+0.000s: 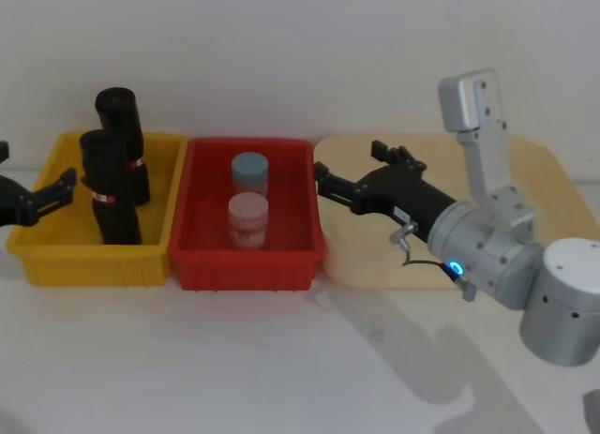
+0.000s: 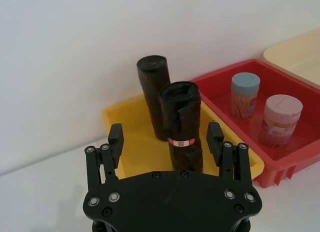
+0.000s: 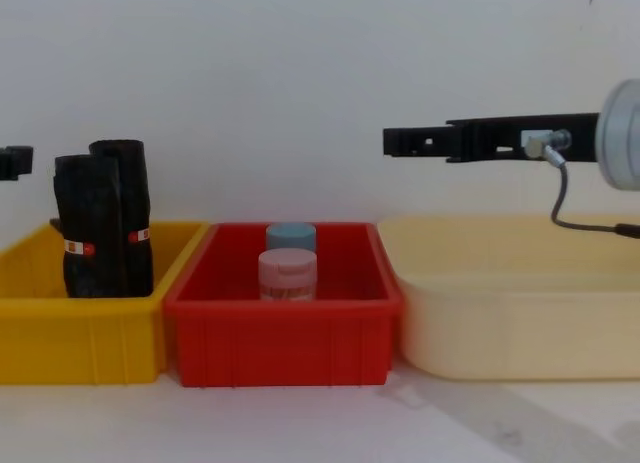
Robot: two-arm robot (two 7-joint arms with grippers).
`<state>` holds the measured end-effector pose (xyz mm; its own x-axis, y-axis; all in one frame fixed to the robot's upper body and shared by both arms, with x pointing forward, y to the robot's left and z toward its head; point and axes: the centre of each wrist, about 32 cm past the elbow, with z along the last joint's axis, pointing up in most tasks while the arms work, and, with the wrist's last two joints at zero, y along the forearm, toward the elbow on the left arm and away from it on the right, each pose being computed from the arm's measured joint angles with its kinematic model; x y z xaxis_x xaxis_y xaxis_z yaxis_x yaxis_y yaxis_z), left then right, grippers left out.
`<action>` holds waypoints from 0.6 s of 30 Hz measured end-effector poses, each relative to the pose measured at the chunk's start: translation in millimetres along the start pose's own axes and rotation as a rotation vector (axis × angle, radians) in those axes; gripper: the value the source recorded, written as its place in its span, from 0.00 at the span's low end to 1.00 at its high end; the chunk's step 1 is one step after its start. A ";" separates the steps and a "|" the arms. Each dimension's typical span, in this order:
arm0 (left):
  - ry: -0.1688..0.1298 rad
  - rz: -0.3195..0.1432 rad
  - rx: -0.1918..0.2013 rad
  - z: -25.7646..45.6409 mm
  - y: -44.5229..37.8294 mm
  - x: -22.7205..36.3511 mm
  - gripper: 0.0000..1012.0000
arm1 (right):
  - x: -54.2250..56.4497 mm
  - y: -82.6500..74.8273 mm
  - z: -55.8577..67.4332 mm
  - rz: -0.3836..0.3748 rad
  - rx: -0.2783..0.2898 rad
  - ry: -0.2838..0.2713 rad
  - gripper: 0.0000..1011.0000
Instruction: Pick up the garbage bag with the one hand and transfer it to the other hand.
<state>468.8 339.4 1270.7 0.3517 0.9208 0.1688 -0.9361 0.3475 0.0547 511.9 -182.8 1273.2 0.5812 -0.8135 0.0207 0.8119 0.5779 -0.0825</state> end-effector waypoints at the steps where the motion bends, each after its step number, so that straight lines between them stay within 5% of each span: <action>1: 0.006 -0.002 -0.001 -1.0 -0.3 1.2 0.99 | -0.5 1.0 -0.3 0.002 -0.002 0.001 0.99; 7: 0.046 -0.013 -0.005 -9.1 -4.7 8.8 0.99 | -3.0 6.7 -1.0 0.008 -0.008 0.000 0.99; 18: 0.110 -0.078 -0.019 -19.4 -23.0 12.8 0.99 | -6.0 14.3 -5.4 -0.008 -0.026 -0.022 0.99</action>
<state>495.0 346.6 1252.5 0.4230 0.9044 0.0558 -0.9060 0.4210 0.0443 519.7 -170.0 1266.5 0.5761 -0.8162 0.0431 0.8149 0.5694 -0.1082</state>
